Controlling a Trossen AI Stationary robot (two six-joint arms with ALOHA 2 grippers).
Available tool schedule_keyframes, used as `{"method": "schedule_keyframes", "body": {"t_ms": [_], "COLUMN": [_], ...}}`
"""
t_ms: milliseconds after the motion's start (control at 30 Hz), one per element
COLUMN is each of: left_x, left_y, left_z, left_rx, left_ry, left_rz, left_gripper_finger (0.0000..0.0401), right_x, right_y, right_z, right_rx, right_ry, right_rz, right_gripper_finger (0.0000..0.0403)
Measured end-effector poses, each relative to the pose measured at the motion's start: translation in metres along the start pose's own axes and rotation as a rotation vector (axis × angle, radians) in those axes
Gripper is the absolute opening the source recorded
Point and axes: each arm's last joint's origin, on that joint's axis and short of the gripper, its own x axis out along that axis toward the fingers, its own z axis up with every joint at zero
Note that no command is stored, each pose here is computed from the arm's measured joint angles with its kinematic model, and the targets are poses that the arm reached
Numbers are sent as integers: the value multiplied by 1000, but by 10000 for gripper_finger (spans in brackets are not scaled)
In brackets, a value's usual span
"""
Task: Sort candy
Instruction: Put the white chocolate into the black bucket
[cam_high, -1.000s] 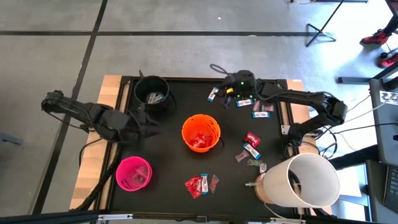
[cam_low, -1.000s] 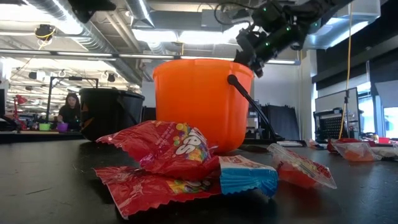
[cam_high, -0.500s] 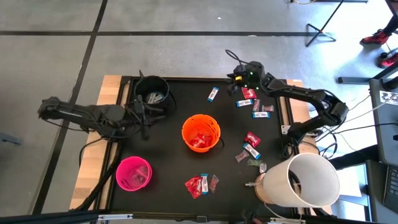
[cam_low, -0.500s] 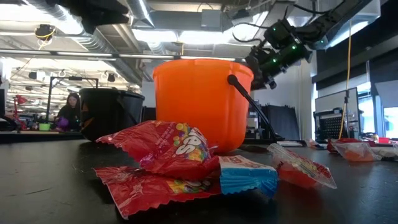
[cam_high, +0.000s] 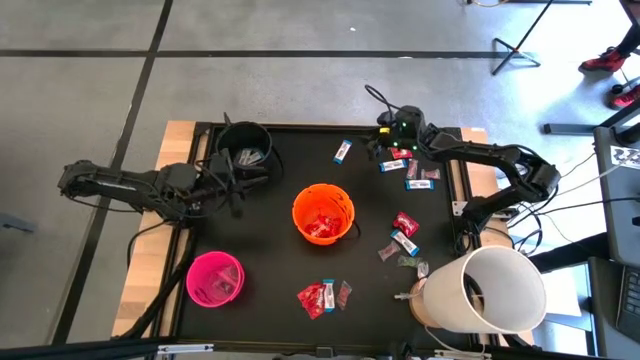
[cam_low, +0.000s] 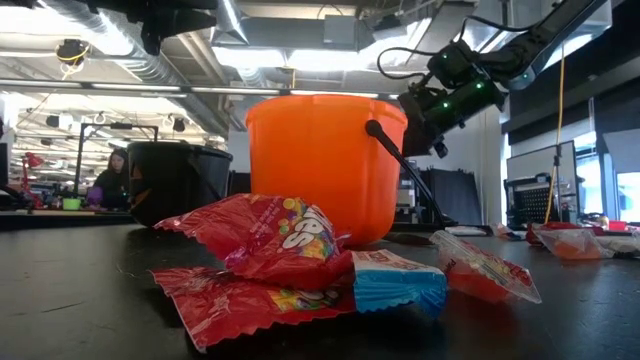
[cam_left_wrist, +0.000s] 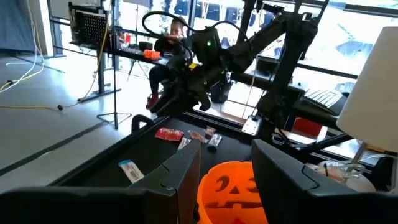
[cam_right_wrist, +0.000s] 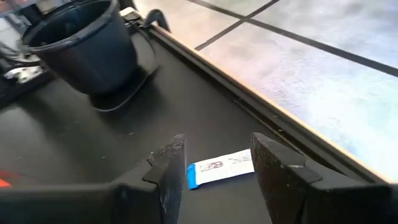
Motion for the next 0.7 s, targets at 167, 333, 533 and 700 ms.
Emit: {"method": "schedule_keyframes", "body": {"t_ms": [167,333,533,700], "left_x": [2,4,8,12], "left_y": [0,-1,-1,-2], "left_z": [-1,-3,-6,-8], "left_rx": [-21,-41,-30,-25], "left_ry": [9,19,27,30], "left_rz": [2,7,63,86], "left_gripper_finger": [135,135,135,135], "right_x": [5,21,51,75], "right_y": [-3,-8,-15,-20], "right_z": [-5,-16,-25,-30], "right_rx": [6,21,51,73], "right_ry": [23,58,86,169], "right_rz": [-25,-32,-8,19], "right_gripper_finger": [179,179,179,179]}}
